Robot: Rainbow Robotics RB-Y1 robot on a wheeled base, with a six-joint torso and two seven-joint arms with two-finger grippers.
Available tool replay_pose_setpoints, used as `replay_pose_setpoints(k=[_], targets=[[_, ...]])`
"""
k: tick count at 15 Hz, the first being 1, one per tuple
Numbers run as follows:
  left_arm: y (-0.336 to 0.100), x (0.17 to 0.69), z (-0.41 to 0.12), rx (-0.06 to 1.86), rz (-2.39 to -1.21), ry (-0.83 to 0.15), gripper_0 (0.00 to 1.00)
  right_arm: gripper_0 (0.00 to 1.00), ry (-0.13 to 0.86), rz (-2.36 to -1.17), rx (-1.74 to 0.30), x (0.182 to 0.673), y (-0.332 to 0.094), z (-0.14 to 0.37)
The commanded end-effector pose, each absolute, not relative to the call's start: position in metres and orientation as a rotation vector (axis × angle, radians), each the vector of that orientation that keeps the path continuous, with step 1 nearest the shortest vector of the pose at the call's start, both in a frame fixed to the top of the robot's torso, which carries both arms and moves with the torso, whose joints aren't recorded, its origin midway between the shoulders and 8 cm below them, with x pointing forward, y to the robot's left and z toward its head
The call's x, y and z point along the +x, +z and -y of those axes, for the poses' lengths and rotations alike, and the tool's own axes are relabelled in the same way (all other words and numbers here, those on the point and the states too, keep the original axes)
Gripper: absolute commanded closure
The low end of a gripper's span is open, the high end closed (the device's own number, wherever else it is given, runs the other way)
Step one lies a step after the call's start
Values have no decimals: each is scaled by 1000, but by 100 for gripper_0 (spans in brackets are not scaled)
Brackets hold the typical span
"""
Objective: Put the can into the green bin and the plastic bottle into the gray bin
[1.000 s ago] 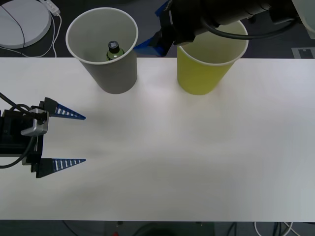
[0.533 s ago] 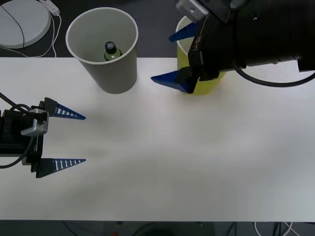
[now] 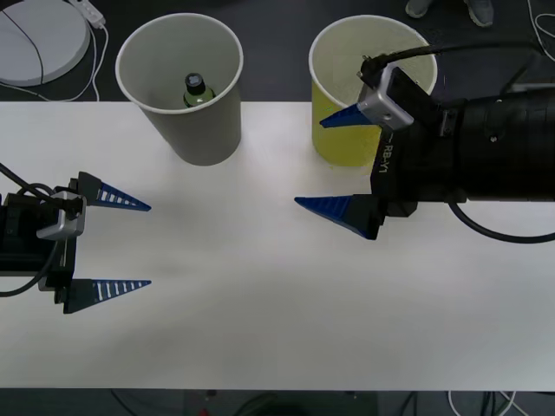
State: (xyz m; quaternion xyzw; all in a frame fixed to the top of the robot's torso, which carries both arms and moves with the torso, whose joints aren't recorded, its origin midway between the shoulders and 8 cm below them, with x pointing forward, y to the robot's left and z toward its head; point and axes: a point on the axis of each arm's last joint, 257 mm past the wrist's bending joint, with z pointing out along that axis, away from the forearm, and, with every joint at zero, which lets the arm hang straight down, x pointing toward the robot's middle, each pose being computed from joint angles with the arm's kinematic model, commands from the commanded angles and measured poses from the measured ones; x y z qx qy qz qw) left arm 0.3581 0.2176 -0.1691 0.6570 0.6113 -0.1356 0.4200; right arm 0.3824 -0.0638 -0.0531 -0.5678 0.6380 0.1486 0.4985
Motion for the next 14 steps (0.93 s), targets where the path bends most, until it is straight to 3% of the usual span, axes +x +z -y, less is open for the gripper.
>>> replay_pose_setpoints(k=[1,9,14], targets=[[-169,358,-218,1647,-1532,-340,0,0,380,-1518,-1408,370,-69,76],[-169,358,-218,1647,-1532,-340,0,0,380,-1380,-1536,357,-102,103],[-169,358,-218,1647,-1532,-340,0,0,360,-1381,-1558,350,-117,122]])
